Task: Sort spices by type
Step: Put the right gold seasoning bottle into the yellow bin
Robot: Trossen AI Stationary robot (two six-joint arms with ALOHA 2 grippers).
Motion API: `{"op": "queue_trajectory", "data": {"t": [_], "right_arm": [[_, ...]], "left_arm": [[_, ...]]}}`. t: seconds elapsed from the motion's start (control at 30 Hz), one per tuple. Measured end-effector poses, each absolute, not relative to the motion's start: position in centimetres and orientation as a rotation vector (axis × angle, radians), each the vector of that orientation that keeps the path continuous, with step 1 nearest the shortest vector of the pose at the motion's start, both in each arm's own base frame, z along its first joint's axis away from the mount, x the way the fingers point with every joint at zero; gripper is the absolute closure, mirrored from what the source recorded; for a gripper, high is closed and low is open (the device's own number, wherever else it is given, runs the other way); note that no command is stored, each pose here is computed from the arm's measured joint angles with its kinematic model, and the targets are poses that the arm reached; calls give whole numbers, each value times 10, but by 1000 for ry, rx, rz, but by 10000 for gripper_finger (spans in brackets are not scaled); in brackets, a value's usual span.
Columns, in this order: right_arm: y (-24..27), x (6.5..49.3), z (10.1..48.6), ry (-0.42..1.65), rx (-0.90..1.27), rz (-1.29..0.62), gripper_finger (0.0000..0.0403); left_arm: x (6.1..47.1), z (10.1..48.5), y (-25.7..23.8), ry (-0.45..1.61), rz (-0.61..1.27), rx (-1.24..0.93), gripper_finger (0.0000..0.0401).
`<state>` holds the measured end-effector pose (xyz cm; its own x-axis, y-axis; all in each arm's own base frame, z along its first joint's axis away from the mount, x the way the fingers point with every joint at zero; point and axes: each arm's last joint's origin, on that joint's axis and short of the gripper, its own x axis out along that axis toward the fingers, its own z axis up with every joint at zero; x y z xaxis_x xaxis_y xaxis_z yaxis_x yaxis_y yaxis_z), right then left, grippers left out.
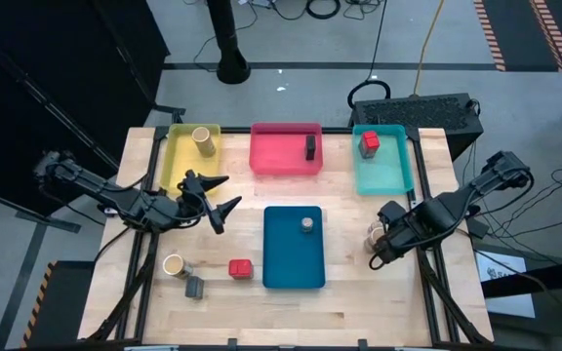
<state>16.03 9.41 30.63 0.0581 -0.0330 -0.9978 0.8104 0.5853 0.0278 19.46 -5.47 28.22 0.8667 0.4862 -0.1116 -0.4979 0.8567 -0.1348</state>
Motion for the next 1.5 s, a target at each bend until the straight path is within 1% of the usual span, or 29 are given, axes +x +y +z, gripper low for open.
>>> {"op": "queue_trajectory", "data": {"t": [0.13,0.3,0.37,0.47,0.67,0.77,0.9,0.97,1.2,1.33,1.5], "right_arm": [[89,164,305,1327,720,-767,267],[79,170,293,1356,723,-769,179],[76,172,284,1390,738,-753,155],[71,176,270,1439,755,-698,135],[63,178,254,1479,757,-681,127],[60,177,250,1492,752,-689,126],[58,180,248,1500,757,-638,126],[56,180,248,1505,757,-643,126],[50,172,256,1517,742,-671,126],[53,165,263,1457,681,-659,126],[52,159,272,1376,775,-656,126]], "left_arm": [[195,282,-55,81,493,-162,51],[195,281,-55,85,492,-161,51],[195,280,-55,95,492,-158,51],[195,280,-55,99,492,-156,51],[195,280,-55,99,492,-156,51],[195,280,-55,99,492,-156,51],[195,280,-55,99,492,-155,51],[195,280,-55,99,492,-155,51],[195,280,-55,102,493,-153,51],[194,279,-55,105,493,-151,51],[194,278,-55,115,495,-143,51]]}}
